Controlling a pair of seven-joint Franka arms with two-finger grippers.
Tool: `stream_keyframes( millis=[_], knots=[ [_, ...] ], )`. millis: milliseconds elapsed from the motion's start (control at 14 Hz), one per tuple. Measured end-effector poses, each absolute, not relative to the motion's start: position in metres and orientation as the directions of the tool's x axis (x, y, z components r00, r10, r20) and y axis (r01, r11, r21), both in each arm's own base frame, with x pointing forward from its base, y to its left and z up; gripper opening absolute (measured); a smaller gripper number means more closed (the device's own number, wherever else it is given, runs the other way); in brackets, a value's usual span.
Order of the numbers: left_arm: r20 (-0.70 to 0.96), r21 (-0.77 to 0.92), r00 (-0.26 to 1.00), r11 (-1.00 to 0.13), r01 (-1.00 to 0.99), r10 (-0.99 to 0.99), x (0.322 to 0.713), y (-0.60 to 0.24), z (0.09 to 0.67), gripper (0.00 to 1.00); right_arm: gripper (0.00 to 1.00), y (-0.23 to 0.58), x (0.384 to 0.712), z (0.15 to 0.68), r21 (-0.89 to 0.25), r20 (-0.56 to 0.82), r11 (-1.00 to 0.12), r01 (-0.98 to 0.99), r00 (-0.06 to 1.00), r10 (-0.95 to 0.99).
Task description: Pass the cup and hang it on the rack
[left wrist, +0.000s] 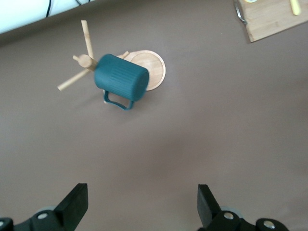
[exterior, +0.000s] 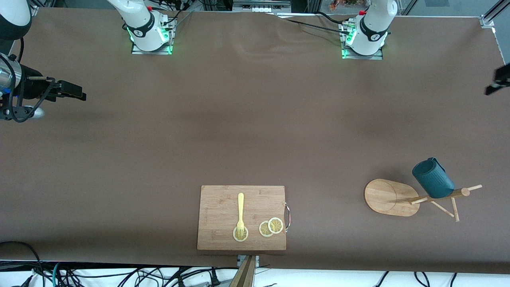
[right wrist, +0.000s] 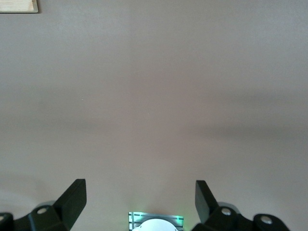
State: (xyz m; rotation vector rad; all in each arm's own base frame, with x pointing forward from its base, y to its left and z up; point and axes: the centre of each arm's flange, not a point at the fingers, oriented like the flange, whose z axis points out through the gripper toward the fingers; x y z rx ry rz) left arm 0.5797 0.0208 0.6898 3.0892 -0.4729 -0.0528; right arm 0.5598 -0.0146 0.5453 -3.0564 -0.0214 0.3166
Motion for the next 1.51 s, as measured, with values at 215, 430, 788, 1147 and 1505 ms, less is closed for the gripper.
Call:
stream_keyframes(
  millis=[215,430,788,1147,1505],
  knots=[
    [-0.069,-0.022,0.982,-0.984,-0.175,-0.173,0.558,-0.033,0.679,1.00,1.00,-0.014,0.560,0.545,-0.070,-0.205,-0.998,0.007,0.978,0.021],
    [-0.012,-0.043,0.996,-0.995,-0.094,-0.094,0.556,-0.012,0.658,1.00,1.00,-0.014,0.560,0.545,-0.070,-0.205,-0.998,0.007,0.978,0.021],
    [-0.002,-0.043,0.999,-0.998,-0.045,-0.045,0.537,-0.001,0.625,1.00,1.00,-0.014,0.560,0.545,-0.070,-0.204,-0.998,0.007,0.979,0.021],
    [0.025,-0.044,1.000,-0.999,0.003,0.002,0.531,-0.007,0.635,1.00,1.00,-0.014,0.560,0.545,-0.070,-0.203,-0.998,0.007,0.979,0.021],
    [0.027,-0.033,0.995,-0.995,0.093,0.092,0.531,-0.007,0.635,1.00,1.00,-0.014,0.560,0.545,-0.070,-0.202,-0.998,0.007,0.979,0.021]
  ],
)
